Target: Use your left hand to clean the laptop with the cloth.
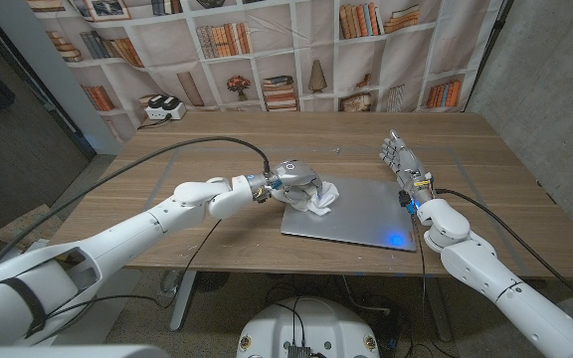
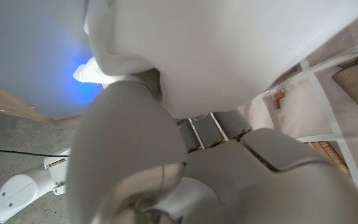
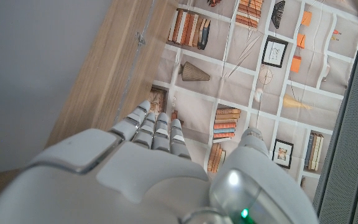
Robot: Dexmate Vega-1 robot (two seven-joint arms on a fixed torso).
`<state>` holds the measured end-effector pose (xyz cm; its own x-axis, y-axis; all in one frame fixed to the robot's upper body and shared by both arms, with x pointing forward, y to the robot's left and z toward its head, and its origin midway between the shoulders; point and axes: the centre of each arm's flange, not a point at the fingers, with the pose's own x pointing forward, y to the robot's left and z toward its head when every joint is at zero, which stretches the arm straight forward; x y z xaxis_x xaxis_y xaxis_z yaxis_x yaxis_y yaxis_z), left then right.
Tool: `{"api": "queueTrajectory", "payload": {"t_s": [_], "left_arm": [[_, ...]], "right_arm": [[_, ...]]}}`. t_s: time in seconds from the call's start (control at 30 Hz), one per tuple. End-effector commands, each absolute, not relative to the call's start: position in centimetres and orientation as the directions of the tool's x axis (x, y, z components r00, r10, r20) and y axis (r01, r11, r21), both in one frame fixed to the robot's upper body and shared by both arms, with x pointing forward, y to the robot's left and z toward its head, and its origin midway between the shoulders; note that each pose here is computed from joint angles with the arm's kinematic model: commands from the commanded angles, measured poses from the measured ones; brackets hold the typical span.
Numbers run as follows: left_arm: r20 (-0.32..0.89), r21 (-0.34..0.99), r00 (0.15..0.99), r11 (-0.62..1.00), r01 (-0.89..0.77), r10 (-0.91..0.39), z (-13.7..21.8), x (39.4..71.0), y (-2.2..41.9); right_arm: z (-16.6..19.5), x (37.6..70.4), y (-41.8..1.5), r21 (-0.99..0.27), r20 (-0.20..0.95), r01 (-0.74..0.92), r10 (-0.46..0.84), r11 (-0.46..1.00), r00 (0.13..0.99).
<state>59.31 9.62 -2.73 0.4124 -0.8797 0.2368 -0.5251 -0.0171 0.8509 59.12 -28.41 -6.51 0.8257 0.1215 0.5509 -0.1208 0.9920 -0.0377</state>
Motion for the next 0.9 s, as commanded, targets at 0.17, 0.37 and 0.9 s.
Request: {"api": "queueTrajectory", "payload": {"t_s": [0.17, 0.37, 0.9], "left_arm": [[0.204, 0.826, 0.267, 0.02, -0.563, -0.942, -2.5, 59.0, 5.0], [0.208, 0.825, 0.253, 0.031, -0.565, -0.945, -2.7, 58.7, 4.4], [0.223, 0.818, 0.269, 0.03, -0.574, -0.937, -2.5, 58.5, 5.0]], "right_arm": [[-6.3, 58.9, -28.4, -0.049, 0.563, -0.106, 0.116, 0.993, 0.818], [-6.2, 58.8, -28.2, -0.052, 0.56, -0.108, 0.119, 0.993, 0.82], [-5.5, 58.9, -28.0, -0.067, 0.57, -0.112, 0.13, 0.991, 0.811]]}}
